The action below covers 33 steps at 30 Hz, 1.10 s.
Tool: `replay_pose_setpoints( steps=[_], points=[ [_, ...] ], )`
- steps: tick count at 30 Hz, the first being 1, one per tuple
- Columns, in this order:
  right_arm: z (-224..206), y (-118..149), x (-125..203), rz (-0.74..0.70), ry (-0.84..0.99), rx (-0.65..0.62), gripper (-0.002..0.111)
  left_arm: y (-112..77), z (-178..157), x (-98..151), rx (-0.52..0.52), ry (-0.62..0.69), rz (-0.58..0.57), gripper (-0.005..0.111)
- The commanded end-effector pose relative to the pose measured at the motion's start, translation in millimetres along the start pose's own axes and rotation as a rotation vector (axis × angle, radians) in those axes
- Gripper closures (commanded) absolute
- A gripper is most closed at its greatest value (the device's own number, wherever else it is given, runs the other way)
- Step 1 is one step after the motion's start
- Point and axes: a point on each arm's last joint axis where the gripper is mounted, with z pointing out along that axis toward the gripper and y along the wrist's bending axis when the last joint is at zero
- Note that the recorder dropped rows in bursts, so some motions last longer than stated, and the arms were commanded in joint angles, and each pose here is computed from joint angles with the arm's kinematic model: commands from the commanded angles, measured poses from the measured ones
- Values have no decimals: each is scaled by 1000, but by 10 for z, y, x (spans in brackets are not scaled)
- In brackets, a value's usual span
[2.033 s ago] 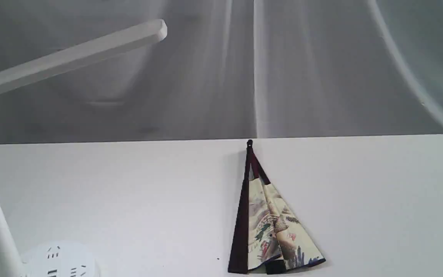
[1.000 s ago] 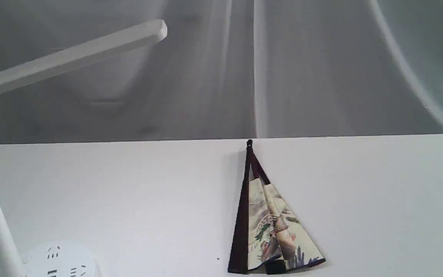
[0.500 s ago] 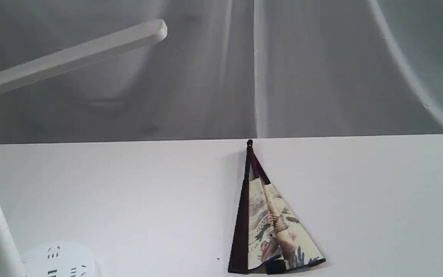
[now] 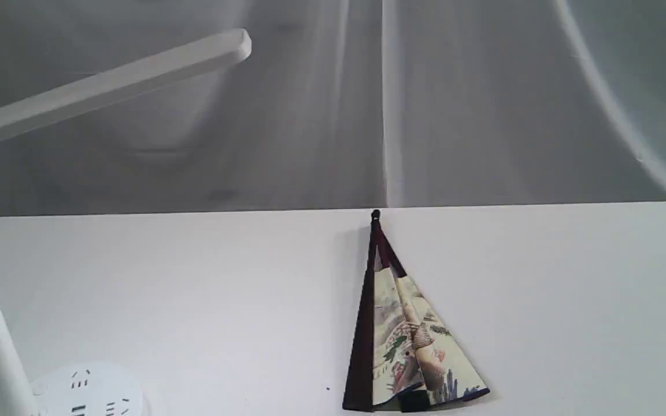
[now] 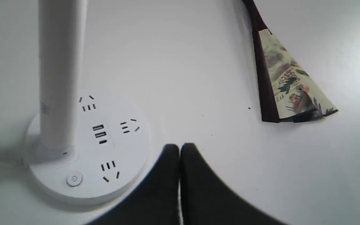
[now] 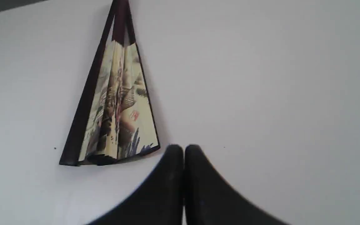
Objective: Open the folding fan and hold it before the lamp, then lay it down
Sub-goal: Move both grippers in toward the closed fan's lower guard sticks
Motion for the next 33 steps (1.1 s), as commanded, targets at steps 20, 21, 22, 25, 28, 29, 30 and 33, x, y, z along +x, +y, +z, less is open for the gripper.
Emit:
replay_pose_setpoints(
  steps=[20, 21, 22, 25, 28, 29, 30, 33],
  points=[
    [814, 9, -126, 4, 278, -261, 86, -12, 694, 215, 102, 272, -4, 107],
    [839, 1, -128, 7, 284, -261, 86, -42, 724, 226, 107, 280, 13, 107],
    [866, -8, -119, 4, 292, -261, 84, -70, 762, 237, 113, 286, 20, 107],
    [918, -14, -102, -7, 297, -274, 76, -157, 867, 259, 125, 290, 23, 107],
    [964, 9, -134, -24, 246, -319, 69, -234, 978, 297, 134, 303, 39, 107],
    [976, 22, -138, -25, 236, -341, 68, -259, 1022, 313, 134, 308, 37, 107],
    [1000, 44, -159, -19, 205, -377, 67, -283, 1067, 330, 134, 312, 40, 107],
    [1081, 79, -183, 54, 163, -455, 67, -349, 1203, 368, 132, 324, 46, 107]
  ],
)
